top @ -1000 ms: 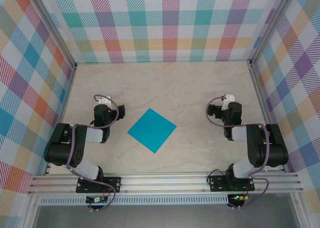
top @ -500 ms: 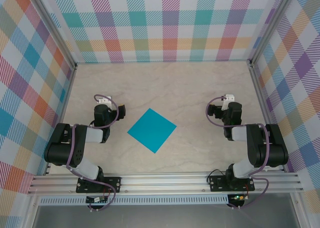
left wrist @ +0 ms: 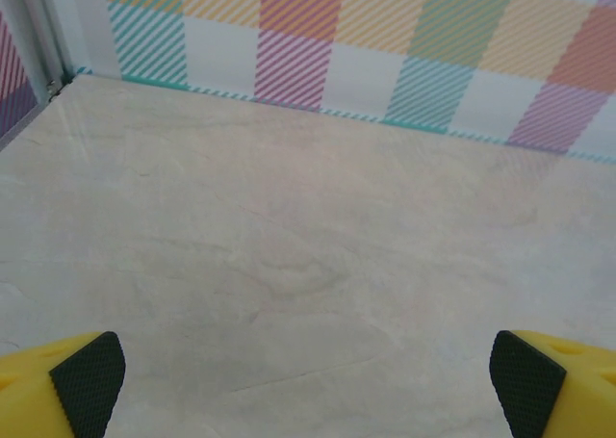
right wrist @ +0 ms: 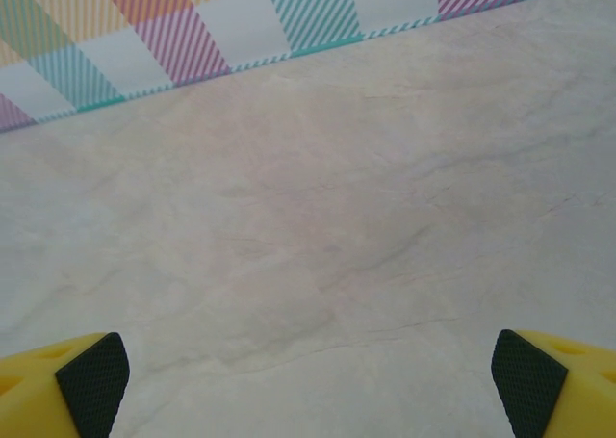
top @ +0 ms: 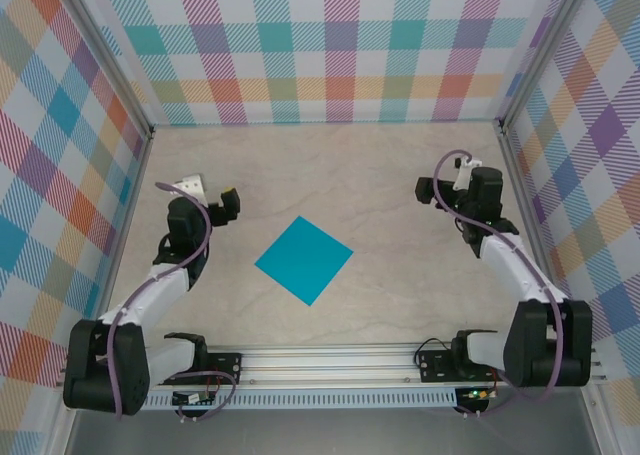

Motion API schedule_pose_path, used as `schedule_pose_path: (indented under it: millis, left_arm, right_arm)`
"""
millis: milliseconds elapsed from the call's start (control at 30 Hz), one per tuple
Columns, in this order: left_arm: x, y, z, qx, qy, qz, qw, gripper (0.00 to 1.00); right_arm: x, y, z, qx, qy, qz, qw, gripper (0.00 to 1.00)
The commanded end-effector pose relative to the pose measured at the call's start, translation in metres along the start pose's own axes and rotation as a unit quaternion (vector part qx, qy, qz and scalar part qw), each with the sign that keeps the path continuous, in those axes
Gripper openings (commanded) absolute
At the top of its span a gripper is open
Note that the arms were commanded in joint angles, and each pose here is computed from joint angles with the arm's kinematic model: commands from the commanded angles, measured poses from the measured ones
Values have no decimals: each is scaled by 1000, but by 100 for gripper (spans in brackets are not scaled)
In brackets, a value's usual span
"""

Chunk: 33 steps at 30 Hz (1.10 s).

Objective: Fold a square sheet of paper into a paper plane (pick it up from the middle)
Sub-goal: Rotate the square sheet of paper at the center of the table.

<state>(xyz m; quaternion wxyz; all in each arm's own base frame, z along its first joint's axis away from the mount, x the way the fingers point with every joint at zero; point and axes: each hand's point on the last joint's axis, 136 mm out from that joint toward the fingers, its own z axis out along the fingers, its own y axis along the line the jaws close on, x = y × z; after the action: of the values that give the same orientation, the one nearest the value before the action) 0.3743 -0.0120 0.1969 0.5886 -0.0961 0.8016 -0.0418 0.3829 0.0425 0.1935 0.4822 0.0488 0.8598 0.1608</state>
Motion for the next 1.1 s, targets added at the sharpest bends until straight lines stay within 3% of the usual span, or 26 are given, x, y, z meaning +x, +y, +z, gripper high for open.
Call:
schedule_pose_path:
  millis: [0, 133, 200, 267, 367, 633, 833, 1067]
  left_arm:
    - [-6, 13, -19, -36, 45, -58, 997, 100]
    - [-30, 47, -51, -139, 7, -162, 977, 100]
    - [-33, 35, -57, -103, 16, -115, 988, 100]
    - [-26, 37, -64, -106, 26, -135, 985, 100]
    - [-17, 20, -68, -57, 57, -134, 988, 100]
    - [17, 23, -86, -71, 122, -190, 972, 100]
    - [24, 1, -89, -8, 153, -188, 970, 100]
    - [43, -12, -93, 26, 194, -199, 960, 100]
  right_arm:
    - [32, 12, -27, -10, 101, 111, 989, 100]
    - [33, 29, -31, -63, 87, 139, 984, 100]
    - [40, 50, -34, -125, 120, 158, 972, 100]
    - [46, 63, -32, -163, 150, 200, 954, 100]
    - [50, 85, -29, -211, 183, 227, 933, 100]
    - [100, 134, -27, -204, 271, 219, 915, 100]
    - [149, 167, -26, -187, 319, 193, 909, 100]
    - [181, 193, -28, -178, 353, 154, 906, 100]
